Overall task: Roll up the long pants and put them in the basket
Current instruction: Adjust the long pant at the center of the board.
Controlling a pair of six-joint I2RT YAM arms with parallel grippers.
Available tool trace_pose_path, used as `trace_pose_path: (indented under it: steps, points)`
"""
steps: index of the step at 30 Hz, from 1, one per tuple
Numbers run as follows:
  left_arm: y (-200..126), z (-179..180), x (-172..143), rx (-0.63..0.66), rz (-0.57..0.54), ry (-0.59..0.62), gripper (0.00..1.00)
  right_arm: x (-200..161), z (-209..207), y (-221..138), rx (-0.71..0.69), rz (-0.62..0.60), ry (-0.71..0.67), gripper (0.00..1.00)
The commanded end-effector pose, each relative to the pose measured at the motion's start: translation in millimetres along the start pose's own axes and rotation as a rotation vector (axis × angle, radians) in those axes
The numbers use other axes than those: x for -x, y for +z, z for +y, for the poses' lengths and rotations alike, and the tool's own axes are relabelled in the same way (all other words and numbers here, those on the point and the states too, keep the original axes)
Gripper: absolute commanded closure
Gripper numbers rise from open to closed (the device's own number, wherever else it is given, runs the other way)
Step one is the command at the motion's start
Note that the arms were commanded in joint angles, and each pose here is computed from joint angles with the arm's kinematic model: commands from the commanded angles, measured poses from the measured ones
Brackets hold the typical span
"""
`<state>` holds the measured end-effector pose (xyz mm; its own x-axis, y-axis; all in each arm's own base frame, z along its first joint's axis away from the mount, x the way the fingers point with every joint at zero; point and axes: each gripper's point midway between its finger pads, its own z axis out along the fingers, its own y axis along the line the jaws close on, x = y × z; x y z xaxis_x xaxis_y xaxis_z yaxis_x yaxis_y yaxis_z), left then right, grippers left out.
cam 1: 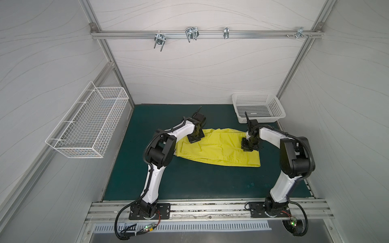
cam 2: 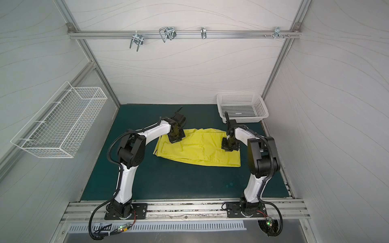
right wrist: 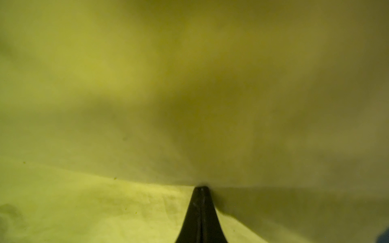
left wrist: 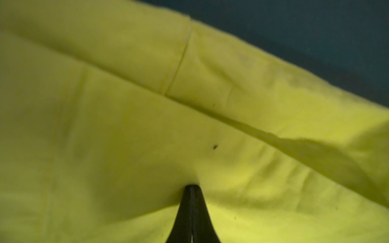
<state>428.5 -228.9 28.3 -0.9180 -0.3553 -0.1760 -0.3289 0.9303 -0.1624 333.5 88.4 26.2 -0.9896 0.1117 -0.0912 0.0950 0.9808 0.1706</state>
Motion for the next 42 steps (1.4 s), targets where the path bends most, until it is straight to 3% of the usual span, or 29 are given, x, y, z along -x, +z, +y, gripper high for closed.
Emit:
trace_pose_path:
  steps: [1,14,18,22,27,31,35,37,42]
  points:
    - [13,10,18,0.094,-0.003,0.068,1.0,-16,2,-4,0.001,0.03,-0.021,1.0]
    - [50,-8,27,0.101,0.033,0.141,1.0,-73,58,9,0.003,0.108,-0.15,1.0]
    - [41,-13,34,0.087,0.011,0.14,1.0,-92,97,13,0.045,0.092,-0.201,1.0]
    - [5,-4,44,0.05,-0.094,0.103,1.0,-98,121,0,-0.016,0.041,-0.293,1.0]
    - [-30,28,36,0.006,-0.125,0.022,1.0,-60,103,-54,0.001,-0.102,-0.249,1.0]
    - [-23,43,19,0.017,-0.085,-0.007,1.0,-34,65,-74,-0.032,-0.159,-0.192,1.0]
    - [0,43,7,0.013,-0.027,-0.041,1.0,-14,24,-65,-0.206,-0.192,-0.211,1.0]
    - [12,40,6,0.013,-0.007,-0.048,1.0,-8,8,-52,-0.266,-0.151,-0.215,1.0]
    - [27,35,12,0.041,0.014,-0.029,1.0,-12,13,-11,-0.134,-0.015,-0.171,1.0]
